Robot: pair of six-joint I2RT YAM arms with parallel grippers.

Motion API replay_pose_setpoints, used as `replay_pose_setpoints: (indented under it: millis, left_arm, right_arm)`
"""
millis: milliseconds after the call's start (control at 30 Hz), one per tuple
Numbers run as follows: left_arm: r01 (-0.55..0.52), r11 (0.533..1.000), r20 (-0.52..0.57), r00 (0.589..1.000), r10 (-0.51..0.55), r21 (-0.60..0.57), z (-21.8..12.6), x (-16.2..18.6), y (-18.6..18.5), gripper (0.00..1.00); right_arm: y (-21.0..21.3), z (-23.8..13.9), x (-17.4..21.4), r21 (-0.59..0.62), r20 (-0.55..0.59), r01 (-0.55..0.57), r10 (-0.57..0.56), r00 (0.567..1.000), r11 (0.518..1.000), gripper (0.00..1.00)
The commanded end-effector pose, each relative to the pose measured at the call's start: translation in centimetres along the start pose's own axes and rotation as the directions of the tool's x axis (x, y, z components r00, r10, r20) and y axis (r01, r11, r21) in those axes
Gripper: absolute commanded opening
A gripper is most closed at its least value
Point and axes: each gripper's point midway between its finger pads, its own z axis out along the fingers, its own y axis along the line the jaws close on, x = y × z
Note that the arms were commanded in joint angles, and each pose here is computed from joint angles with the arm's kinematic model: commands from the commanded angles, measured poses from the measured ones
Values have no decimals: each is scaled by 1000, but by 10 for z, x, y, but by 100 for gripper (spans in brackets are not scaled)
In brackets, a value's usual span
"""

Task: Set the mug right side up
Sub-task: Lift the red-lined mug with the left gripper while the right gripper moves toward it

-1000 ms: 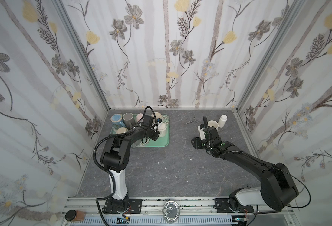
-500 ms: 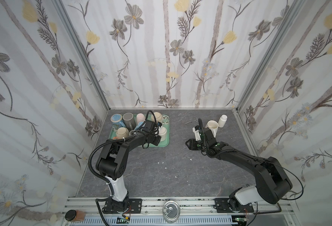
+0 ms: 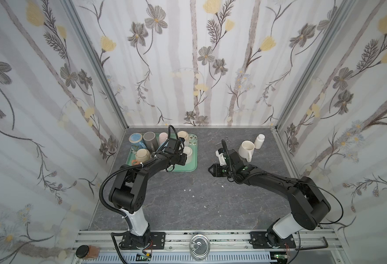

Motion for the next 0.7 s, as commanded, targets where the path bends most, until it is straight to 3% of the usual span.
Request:
replay_pose_setpoints:
  millis: [0,533,667]
  left_arm:
    - [27,999,-3,1000,-27,-43,2,-4,7,41]
    - [11,995,-52,999,-16,-96,14,5,15,36]
    - [1,995,-42,999,-5,-99,14,2,13,23]
  right_arm:
    - [6,1,-5,-19,20,1,-1,1000,1000,49]
    - [5,-3,0,-11,17,5,-5,1000,1000,49]
    - [3,-6,0,-1,23,4,-4,1000,1000,49]
